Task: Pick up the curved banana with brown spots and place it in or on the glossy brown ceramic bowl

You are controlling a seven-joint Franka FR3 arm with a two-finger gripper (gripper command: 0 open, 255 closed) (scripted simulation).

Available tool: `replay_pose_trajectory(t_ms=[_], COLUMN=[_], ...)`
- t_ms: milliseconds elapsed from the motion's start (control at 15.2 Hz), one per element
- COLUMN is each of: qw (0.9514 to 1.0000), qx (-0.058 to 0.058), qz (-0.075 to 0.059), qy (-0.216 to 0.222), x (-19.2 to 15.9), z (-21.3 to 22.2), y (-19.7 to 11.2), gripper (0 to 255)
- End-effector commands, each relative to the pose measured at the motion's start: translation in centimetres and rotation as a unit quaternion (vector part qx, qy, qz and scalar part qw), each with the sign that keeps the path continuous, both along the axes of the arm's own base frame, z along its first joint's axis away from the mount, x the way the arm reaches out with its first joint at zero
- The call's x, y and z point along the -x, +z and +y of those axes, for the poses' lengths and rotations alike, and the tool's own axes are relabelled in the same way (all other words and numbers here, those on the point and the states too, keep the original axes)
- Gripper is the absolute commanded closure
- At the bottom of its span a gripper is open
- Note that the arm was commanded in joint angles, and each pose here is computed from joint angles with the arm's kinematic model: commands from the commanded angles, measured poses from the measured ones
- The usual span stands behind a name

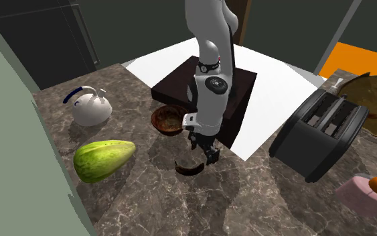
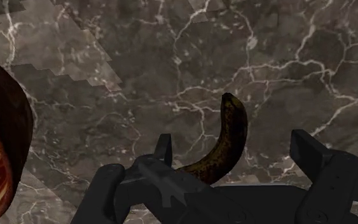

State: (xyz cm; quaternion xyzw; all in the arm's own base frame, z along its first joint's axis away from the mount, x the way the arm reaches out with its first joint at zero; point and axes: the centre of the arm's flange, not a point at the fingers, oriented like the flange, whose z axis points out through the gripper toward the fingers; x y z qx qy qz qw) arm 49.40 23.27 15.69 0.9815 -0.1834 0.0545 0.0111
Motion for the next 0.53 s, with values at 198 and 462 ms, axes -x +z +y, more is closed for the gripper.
replay_pose_trajectory(t_ms=[198,462], qw=[0.9999,0.9999], qx=[0.004,0.004], qz=[-0.008,-0.008], qy=[-0.013,-0.013], x=[-1.6,-1.9], z=[1.0,0.9], y=[-3.5,-5.6], gripper=[0,0])
